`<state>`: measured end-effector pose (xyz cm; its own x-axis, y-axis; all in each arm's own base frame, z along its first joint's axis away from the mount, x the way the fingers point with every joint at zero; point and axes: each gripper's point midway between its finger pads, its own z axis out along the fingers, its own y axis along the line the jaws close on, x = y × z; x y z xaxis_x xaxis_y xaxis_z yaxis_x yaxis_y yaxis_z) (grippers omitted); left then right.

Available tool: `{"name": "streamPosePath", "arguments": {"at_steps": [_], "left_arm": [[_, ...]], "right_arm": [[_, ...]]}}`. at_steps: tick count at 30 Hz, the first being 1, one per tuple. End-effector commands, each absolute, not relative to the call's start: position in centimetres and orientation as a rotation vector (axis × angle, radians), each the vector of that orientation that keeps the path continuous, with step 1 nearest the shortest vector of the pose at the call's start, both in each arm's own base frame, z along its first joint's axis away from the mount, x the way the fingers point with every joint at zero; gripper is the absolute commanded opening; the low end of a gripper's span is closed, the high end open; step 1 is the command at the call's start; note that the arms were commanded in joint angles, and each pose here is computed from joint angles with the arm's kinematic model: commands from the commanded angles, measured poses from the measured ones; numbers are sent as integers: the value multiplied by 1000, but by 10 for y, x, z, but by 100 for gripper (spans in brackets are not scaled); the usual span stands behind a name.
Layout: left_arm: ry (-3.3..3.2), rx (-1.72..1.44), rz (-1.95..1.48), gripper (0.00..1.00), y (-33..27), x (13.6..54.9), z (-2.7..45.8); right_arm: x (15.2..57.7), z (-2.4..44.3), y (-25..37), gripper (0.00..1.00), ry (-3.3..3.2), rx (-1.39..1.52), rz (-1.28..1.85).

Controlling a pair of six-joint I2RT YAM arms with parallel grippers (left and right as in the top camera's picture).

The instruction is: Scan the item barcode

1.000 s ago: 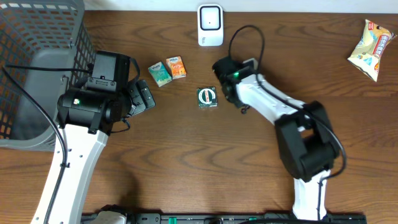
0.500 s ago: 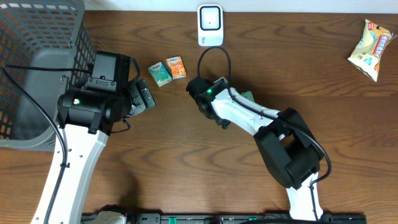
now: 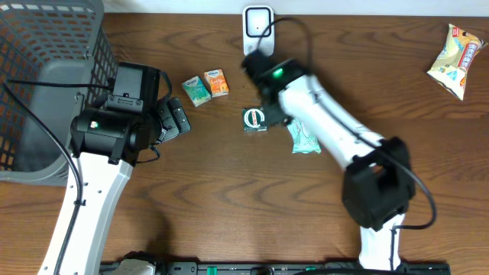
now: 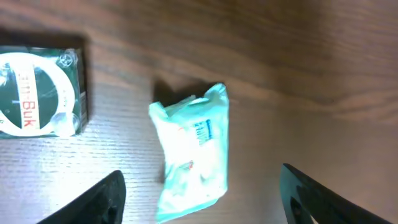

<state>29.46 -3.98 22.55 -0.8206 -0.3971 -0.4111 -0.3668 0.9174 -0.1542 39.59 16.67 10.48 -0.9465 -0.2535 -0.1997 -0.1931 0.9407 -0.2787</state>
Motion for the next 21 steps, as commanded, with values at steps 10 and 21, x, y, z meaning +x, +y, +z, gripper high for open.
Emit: {"name": "streamPosePath", "arguments": {"at_steps": [10,21], "left_arm": [[2625,-562,-83,98,-37,294,227],[2625,-562,-83,98,-37,294,227]], "right_arm": [[387,76,125,74,3090,-272,101],[394,70,128,84,3056,-271,115]]}}
